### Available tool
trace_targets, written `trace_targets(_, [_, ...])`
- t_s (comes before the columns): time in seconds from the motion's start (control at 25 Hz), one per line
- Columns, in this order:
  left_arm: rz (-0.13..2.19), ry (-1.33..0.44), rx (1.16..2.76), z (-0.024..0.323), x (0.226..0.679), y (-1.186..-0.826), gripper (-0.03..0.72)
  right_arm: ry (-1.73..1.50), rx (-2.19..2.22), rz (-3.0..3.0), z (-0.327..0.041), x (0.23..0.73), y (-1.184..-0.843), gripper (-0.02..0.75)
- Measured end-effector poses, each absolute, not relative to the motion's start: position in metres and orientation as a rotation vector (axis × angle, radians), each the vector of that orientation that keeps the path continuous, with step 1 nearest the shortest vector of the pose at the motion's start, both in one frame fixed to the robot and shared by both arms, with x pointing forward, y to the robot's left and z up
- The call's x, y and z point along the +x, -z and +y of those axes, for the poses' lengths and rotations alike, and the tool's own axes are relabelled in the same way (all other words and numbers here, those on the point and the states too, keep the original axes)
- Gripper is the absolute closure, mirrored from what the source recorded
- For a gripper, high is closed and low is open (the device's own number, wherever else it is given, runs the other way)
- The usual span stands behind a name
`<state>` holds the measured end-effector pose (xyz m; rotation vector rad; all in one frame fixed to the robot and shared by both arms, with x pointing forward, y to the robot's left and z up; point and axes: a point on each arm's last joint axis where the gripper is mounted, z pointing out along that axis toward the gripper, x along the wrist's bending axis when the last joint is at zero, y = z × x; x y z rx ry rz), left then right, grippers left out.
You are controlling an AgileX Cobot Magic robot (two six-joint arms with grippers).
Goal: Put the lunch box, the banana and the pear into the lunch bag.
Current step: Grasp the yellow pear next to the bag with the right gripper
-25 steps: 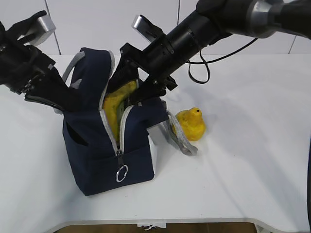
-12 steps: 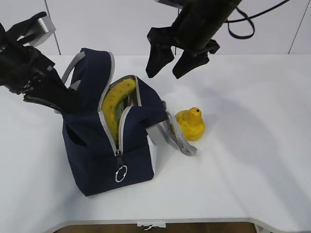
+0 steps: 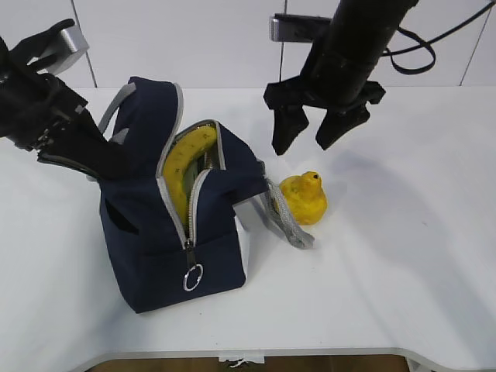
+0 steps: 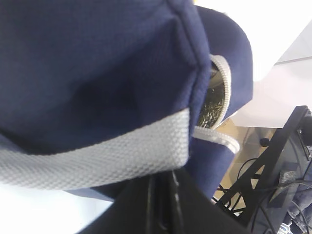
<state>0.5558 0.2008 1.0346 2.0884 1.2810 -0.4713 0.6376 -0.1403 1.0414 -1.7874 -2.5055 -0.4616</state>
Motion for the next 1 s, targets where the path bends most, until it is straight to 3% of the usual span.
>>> trace_targets(0.68, [1.281,0.471,2.088,0.201,0.556,-1.035,0.694,0.219,-1.793,-2.521,-0.144,0.648,-0.986,0.166])
trace_targets(0.84, [1.281,0.471,2.088,0.201,0.556,-1.035,0.694,0.216,-1.794,-2.521,-0.144,0.649,-0.985,0.232])
trace_targets(1.0, [1.281,0.471,2.088,0.201,0.556,-1.035,0.694,0.216,-1.796,-2.520,-0.144,0.649,-0.985,0.365])
